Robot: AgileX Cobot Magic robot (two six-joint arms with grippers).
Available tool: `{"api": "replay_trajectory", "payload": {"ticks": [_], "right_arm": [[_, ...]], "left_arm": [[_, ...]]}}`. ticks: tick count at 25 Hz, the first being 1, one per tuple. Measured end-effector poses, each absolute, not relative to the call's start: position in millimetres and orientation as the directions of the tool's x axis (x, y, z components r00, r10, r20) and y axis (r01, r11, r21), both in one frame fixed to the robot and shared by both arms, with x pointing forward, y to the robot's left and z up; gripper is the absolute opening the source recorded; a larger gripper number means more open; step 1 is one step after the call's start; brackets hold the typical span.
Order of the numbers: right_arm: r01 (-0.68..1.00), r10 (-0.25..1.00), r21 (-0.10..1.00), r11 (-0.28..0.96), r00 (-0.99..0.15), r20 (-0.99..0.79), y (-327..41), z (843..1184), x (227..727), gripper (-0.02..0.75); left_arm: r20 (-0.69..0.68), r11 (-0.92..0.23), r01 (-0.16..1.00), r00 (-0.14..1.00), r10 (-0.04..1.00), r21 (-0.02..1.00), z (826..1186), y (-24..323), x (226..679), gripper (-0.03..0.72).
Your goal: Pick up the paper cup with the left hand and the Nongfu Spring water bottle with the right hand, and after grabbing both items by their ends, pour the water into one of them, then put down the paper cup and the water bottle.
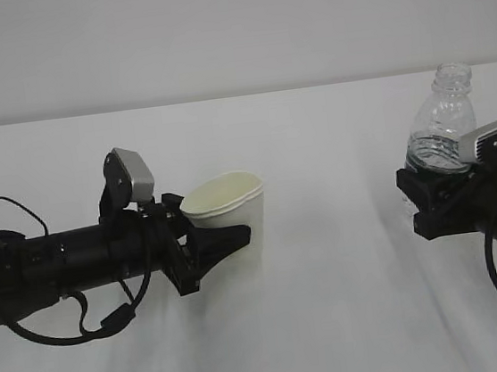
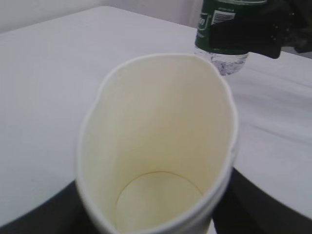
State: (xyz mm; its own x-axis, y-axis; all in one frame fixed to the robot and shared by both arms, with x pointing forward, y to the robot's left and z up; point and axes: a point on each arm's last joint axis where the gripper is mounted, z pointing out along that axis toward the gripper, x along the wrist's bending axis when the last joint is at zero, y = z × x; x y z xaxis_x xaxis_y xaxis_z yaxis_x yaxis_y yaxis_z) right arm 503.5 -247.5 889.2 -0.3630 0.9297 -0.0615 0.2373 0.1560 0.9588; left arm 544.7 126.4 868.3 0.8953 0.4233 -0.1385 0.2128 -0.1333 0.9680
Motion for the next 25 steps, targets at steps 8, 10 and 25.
{"api": "replay_trajectory", "payload": {"ticks": [8, 10, 25], "right_arm": [[0.255, 0.930, 0.954, 0.158, -0.364, -0.057, -248, 886, 498, 0.428], [0.256, 0.929, 0.953, 0.160, -0.365, -0.058, -248, 886, 498, 0.428], [0.240, 0.921, 0.949, 0.205, -0.377, -0.103, -249, 889, 490, 0.428]], "left_arm": [[-0.192, -0.153, 0.245, 0.935, 0.298, 0.957, 874, 113, 543, 0.421], [-0.183, -0.165, 0.230, 0.949, 0.258, 0.959, 876, 106, 541, 0.421], [-0.070, -0.300, 0.127, 0.978, 0.195, 0.945, 880, 66, 546, 0.421]]}}
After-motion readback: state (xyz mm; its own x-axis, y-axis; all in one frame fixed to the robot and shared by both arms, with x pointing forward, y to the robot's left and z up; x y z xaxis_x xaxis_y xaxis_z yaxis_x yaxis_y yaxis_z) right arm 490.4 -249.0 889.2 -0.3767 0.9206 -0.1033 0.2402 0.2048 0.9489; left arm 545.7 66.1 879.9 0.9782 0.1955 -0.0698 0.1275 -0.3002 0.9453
